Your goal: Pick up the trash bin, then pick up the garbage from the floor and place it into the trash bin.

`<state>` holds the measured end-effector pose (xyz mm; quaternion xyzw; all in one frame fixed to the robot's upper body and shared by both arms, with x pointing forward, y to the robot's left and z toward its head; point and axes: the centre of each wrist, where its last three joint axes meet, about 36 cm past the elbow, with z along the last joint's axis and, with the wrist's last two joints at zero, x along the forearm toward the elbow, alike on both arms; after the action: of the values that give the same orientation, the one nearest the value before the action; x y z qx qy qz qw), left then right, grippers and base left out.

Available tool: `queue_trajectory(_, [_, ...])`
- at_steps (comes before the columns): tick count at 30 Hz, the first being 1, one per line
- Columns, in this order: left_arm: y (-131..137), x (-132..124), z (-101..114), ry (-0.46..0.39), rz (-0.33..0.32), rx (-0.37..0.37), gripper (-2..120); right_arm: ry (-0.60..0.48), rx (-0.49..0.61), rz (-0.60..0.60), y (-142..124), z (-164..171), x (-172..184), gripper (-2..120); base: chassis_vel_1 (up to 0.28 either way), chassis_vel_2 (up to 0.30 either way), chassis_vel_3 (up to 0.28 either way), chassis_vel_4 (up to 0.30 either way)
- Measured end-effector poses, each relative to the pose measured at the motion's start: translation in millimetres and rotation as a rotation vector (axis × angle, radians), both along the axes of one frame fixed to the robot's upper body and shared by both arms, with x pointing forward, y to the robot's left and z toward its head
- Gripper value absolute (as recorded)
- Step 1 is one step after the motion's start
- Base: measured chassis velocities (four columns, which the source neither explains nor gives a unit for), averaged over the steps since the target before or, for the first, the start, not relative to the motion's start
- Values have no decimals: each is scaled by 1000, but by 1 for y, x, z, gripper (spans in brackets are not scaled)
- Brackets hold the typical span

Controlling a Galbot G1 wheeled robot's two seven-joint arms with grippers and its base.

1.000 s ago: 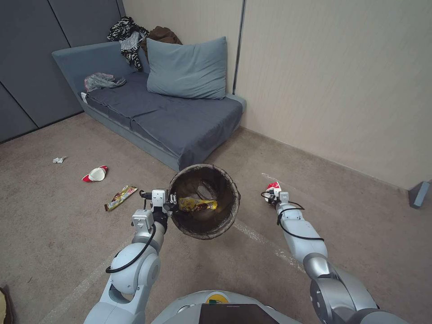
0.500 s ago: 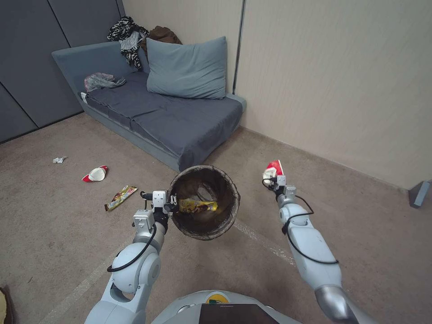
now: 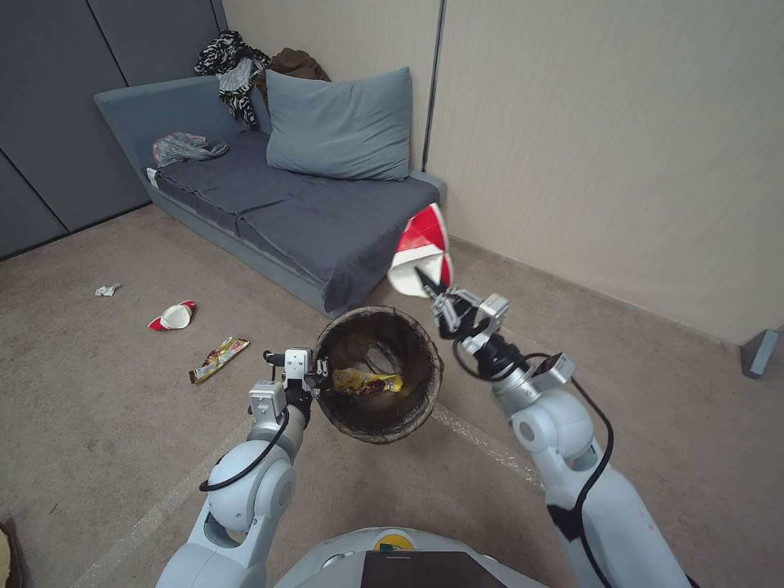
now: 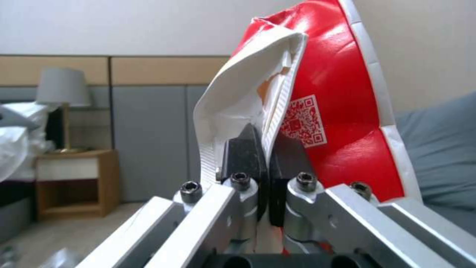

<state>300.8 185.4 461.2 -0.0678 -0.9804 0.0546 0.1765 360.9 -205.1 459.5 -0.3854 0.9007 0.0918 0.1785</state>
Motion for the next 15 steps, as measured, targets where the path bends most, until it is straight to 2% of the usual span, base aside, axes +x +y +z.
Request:
queue_trajectory(9, [0, 1, 1, -1, -2, -4, 0, 73, -51, 56, 24, -35, -18, 0, 0, 0, 0, 0])
queue_trajectory(15, [-2, 1, 1, -1, -5, -7, 0, 120, -86, 50, 26, -62, -19, 0, 0, 0, 0, 0])
